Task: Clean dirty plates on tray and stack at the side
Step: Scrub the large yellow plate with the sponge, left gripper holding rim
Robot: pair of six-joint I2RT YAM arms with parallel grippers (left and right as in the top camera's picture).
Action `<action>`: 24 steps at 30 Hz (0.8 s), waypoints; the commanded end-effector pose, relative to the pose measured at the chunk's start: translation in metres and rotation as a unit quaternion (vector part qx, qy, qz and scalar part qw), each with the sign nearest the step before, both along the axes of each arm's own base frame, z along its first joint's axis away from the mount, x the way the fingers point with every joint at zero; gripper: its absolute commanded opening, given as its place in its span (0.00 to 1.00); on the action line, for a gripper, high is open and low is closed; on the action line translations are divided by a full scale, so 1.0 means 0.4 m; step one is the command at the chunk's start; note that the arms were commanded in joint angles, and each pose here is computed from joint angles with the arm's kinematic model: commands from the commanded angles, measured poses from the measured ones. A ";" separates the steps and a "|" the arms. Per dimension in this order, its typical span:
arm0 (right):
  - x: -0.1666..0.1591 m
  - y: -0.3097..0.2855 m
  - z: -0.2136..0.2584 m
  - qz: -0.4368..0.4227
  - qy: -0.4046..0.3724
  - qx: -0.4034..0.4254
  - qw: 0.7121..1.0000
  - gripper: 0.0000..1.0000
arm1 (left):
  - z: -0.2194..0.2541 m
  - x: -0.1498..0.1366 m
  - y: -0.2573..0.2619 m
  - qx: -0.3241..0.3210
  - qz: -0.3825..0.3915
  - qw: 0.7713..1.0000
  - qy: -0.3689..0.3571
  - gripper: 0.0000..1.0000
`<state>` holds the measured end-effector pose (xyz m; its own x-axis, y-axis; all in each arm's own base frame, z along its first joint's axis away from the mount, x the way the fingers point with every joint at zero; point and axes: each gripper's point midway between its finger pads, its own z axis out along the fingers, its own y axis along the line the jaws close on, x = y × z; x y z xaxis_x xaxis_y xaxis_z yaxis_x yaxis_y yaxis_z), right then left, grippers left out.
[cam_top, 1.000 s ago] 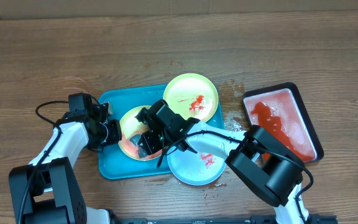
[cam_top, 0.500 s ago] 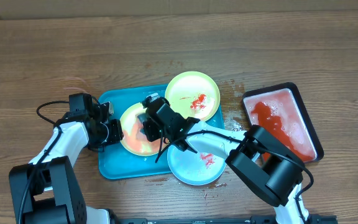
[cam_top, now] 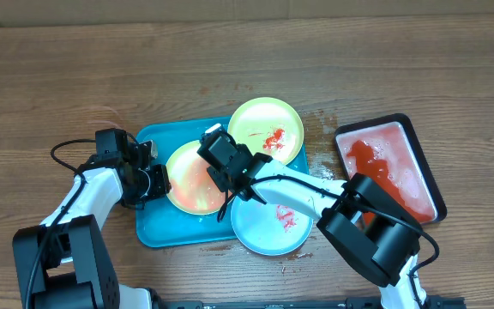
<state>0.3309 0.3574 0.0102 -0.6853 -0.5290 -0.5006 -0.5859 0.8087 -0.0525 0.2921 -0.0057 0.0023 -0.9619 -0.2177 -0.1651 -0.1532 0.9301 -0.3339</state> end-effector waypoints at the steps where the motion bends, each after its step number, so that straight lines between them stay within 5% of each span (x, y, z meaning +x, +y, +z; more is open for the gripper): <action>1: -0.146 0.038 -0.067 0.135 0.108 0.006 0.985 0.04 | -0.030 -0.032 -0.013 -0.004 -0.017 1.000 0.021 0.04; 5: -0.245 0.095 -0.054 0.195 0.172 0.059 0.964 0.04 | -0.030 -0.033 -0.013 -0.004 -0.015 1.000 0.022 0.04; 11: -0.279 0.138 -0.045 0.215 0.167 0.073 0.960 0.04 | -0.030 -0.033 -0.013 -0.004 -0.015 1.000 0.022 0.05; 24: -0.094 0.192 0.023 0.029 0.062 0.161 0.985 0.04 | -0.030 -0.034 -0.014 -0.004 -0.015 1.000 0.023 0.05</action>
<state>0.2728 0.4405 0.0186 -0.6758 -0.4989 -0.5426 -0.7095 0.6399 0.2952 0.2917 -0.0052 0.0020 -0.9622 -0.2175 -0.1639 -0.1542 0.9312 -0.3303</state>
